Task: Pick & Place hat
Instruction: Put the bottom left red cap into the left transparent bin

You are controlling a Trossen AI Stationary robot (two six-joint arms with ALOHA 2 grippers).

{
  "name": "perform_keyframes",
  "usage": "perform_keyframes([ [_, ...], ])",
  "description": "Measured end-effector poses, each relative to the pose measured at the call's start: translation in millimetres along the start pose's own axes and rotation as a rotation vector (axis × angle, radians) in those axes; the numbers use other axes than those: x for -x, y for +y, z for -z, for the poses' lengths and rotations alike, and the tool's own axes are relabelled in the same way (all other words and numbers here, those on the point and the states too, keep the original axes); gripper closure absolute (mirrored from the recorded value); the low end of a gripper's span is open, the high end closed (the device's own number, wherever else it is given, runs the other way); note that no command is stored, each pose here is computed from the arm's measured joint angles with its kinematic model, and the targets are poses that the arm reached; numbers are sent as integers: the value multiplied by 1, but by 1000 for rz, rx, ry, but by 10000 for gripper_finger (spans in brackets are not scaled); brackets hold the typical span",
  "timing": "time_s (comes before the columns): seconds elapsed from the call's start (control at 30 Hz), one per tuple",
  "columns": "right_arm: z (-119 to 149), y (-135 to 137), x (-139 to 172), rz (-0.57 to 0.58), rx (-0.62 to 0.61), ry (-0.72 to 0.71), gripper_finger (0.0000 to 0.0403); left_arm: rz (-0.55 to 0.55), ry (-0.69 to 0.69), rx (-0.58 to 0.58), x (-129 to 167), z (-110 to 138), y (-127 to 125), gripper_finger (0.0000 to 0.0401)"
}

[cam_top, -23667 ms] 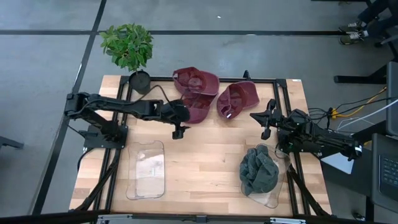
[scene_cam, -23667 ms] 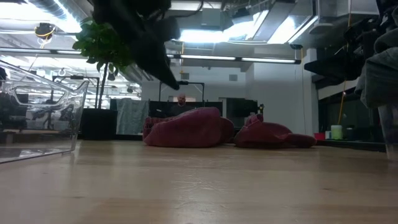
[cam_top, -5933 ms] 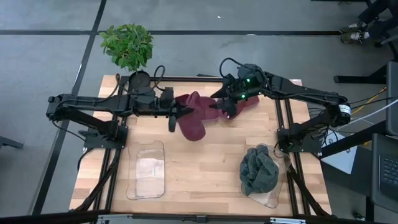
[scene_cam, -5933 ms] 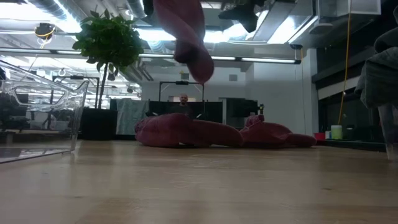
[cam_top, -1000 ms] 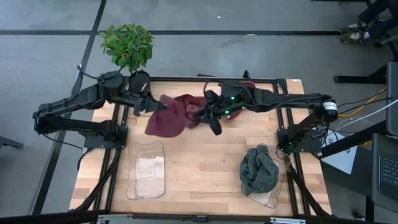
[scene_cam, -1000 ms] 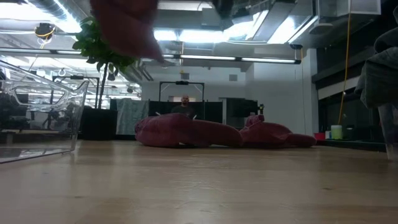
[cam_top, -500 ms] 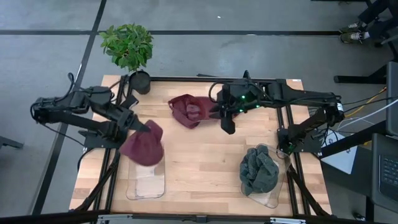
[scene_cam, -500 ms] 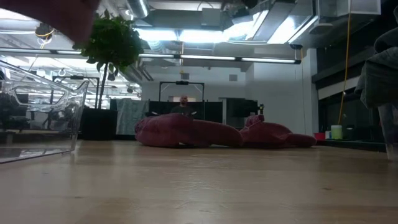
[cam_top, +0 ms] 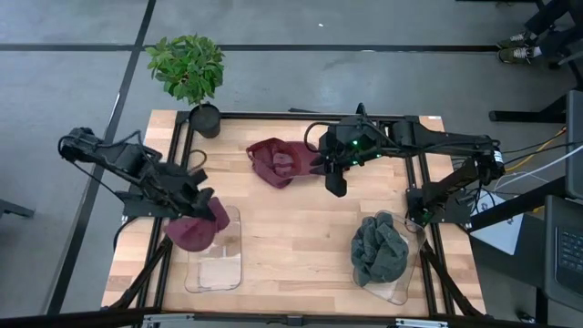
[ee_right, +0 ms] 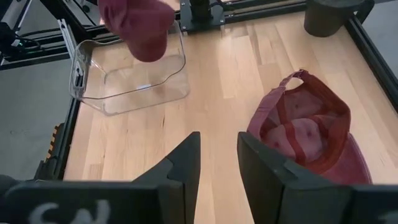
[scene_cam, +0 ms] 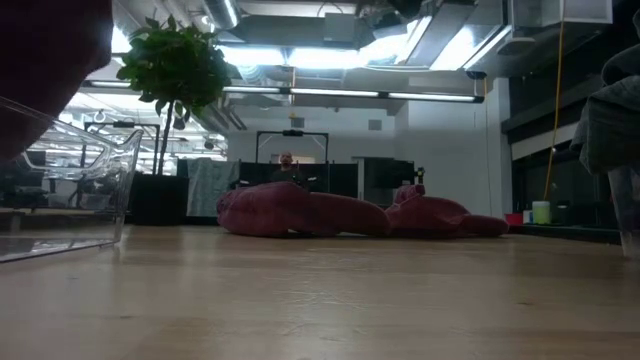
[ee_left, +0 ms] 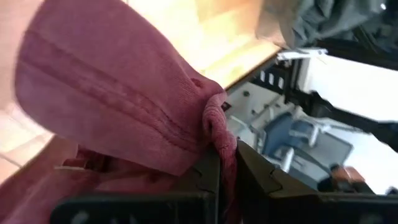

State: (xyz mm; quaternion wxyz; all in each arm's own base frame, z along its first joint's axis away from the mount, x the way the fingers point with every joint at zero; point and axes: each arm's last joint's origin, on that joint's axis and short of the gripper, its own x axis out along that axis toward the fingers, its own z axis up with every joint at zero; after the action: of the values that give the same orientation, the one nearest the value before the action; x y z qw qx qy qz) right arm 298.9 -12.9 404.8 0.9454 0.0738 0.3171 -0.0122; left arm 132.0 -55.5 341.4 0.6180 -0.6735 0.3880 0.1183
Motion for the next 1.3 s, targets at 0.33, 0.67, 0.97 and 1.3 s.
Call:
perform_keyframes([
  [0.33, -1, 0, 0, -13, -1, -5, 297, -27, -138, 54, -42, 16, -11, 378],
  [0.67, -1, 1, 0, -20, 0, -8, 297, -11, -359, 116, -59, 30, -5, 376],
  [0.97, -1, 1, 0, -20, 26, -10, 297, -133, -269, 126, -56, 47, 11, 374],
  [1.3, -2, 1, 0, -20, 49, -15, 297, -199, -283, 3, -53, 45, 17, 341],
])
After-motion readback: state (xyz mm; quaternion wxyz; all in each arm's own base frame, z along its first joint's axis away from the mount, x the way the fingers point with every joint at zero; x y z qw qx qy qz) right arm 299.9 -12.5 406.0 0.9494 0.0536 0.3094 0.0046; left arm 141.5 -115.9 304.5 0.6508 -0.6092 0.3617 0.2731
